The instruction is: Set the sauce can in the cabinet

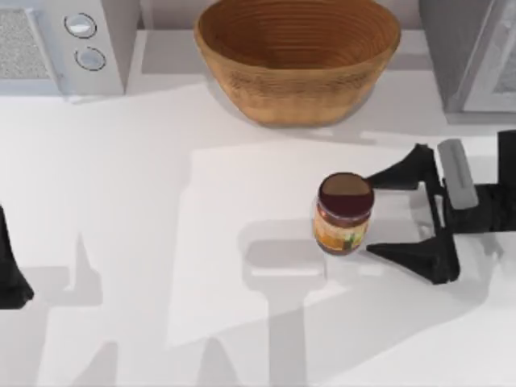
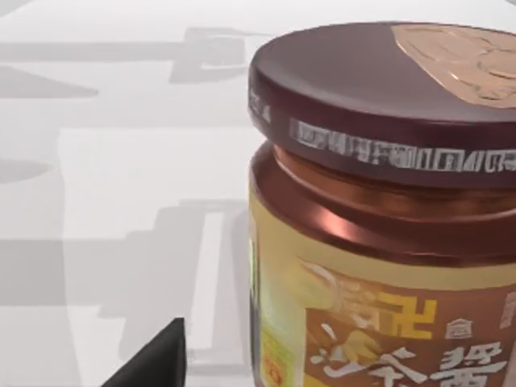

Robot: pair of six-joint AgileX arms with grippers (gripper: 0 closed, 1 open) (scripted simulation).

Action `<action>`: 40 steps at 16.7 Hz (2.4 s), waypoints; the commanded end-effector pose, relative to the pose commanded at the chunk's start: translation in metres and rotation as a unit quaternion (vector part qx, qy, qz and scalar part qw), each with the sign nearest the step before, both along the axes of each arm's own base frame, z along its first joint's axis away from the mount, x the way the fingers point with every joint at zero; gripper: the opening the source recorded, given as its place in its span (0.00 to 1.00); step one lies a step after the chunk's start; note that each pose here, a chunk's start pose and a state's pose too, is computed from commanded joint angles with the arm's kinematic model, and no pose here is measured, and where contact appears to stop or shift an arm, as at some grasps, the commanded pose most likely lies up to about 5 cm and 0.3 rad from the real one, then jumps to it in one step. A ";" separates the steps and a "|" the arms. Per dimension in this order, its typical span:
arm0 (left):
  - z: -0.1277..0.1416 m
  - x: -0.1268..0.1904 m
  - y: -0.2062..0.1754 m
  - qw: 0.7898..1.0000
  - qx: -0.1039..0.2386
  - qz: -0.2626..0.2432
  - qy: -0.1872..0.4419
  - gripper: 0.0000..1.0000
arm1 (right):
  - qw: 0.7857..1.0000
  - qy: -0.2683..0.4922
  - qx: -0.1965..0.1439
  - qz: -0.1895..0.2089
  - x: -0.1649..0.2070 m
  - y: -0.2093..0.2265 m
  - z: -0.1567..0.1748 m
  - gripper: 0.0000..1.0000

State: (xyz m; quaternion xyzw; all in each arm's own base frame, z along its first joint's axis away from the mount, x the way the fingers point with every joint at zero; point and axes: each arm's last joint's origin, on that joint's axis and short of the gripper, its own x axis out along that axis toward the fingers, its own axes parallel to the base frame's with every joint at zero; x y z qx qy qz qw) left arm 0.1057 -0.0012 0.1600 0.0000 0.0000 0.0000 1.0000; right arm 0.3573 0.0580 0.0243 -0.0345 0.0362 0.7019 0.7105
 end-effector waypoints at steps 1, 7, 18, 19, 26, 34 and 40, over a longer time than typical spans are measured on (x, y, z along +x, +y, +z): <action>0.000 0.000 0.000 1.000 0.000 0.000 0.000 1.00 | 1.000 -0.001 0.000 0.001 0.001 0.002 -0.001 1.00; 0.000 0.000 0.000 1.000 0.000 0.000 0.000 1.00 | 1.000 -0.001 -0.001 0.001 0.005 0.029 -0.006 1.00; 0.000 0.000 0.000 1.000 0.000 0.000 0.000 1.00 | 1.000 -0.001 0.000 0.001 -0.001 0.058 -0.005 0.92; 0.000 0.000 0.000 1.000 0.000 0.000 0.000 1.00 | 1.000 -0.001 0.000 0.001 -0.001 0.058 -0.005 0.85; 0.000 0.000 0.000 1.000 0.000 0.000 0.000 1.00 | 1.000 -0.001 0.000 0.001 -0.001 0.058 -0.005 0.32; 0.000 0.000 0.000 1.000 0.000 0.000 0.000 1.00 | 1.000 -0.001 0.000 0.001 -0.001 0.058 -0.005 0.00; 0.000 0.000 0.000 1.000 0.000 0.000 0.000 1.00 | 1.000 -0.002 0.000 -0.001 0.000 0.057 -0.004 0.00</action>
